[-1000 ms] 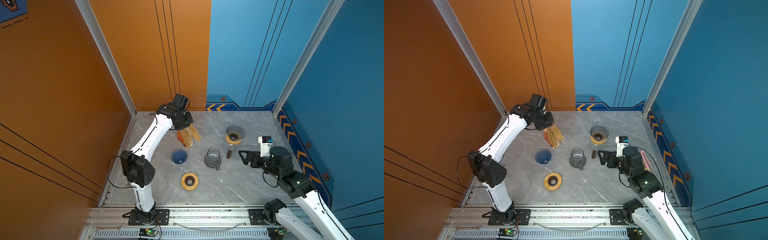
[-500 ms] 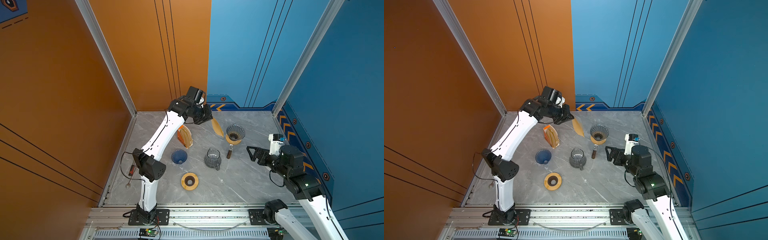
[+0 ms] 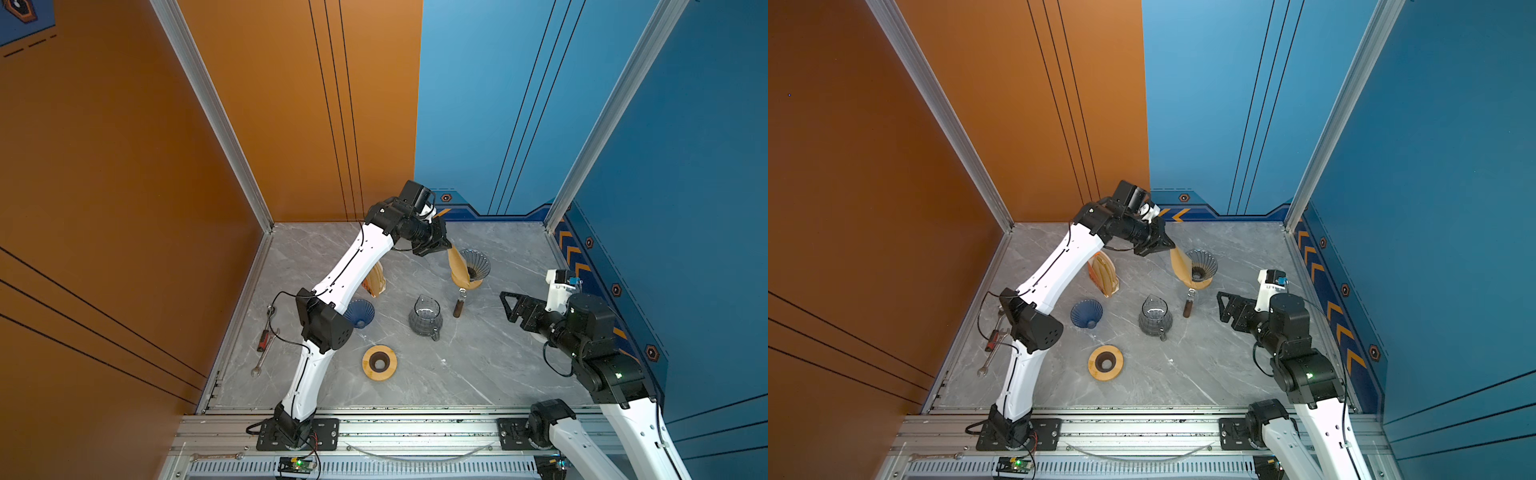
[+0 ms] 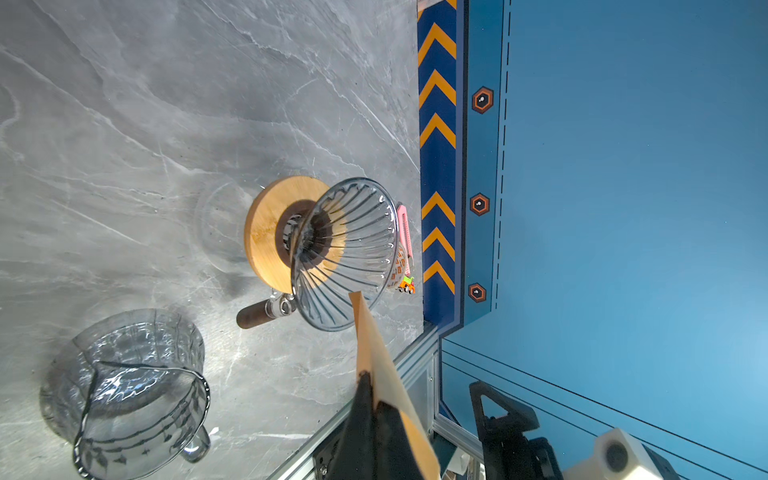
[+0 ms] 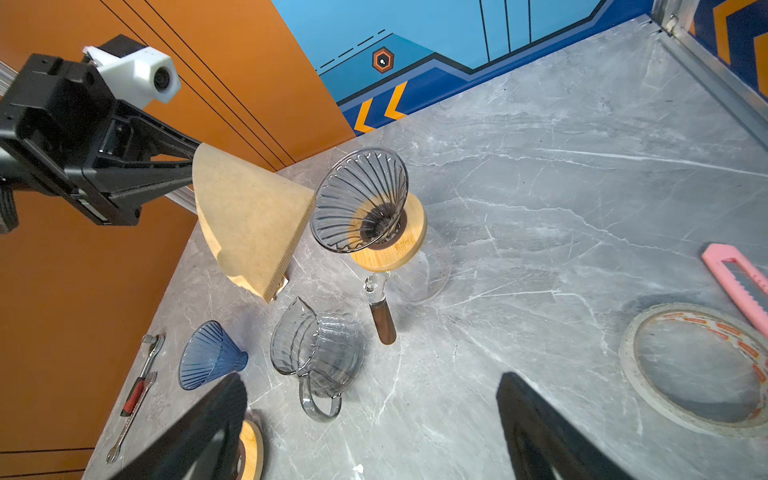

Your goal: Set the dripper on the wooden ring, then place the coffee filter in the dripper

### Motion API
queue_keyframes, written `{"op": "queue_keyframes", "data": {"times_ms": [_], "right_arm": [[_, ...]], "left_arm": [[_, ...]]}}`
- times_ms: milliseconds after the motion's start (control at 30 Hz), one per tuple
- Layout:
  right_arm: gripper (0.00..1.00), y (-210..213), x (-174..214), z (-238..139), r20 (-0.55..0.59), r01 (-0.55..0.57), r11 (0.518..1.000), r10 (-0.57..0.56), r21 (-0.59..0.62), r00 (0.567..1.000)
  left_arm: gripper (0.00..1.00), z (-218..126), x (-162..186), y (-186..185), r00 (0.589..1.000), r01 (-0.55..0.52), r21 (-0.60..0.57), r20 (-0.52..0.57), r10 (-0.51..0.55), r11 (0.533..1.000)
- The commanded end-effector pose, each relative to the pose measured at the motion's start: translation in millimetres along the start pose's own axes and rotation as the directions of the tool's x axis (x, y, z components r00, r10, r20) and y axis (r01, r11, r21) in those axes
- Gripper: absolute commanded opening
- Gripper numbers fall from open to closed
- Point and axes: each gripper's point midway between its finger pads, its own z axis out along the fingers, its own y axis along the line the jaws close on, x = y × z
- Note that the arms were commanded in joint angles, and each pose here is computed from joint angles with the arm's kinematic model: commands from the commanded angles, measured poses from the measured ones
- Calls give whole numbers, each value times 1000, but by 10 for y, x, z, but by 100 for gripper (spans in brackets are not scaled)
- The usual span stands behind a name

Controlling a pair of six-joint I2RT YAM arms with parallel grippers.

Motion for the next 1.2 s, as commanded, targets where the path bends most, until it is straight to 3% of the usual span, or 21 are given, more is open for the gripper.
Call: {"op": "queue_keyframes", "data": {"times_ms": [0, 133, 467, 767, 1167], "right_arm": [[94, 40, -74, -1, -7, 1, 1000, -1, -6, 1000], [100, 174, -181, 64, -33, 35, 998, -36, -46, 999], [100, 419, -397, 318, -147, 170, 984, -176, -49, 973], [100, 636, -367, 665, -248, 367, 930, -357, -5, 901], [100, 524, -375, 1122, -342, 508, 851, -441, 135, 830]], "left_arm": [[0, 40, 43, -97, 999, 3, 39, -33, -2, 999], [0, 111, 14, -70, 999, 8, 34, -32, -7, 999], [0, 233, -42, 20, 1000, 17, 11, -22, -17, 1000], [0, 306, -59, 89, 1000, 19, -7, -22, -19, 1000], [0, 345, -71, 146, 999, 20, -17, -25, -20, 1000]]}}
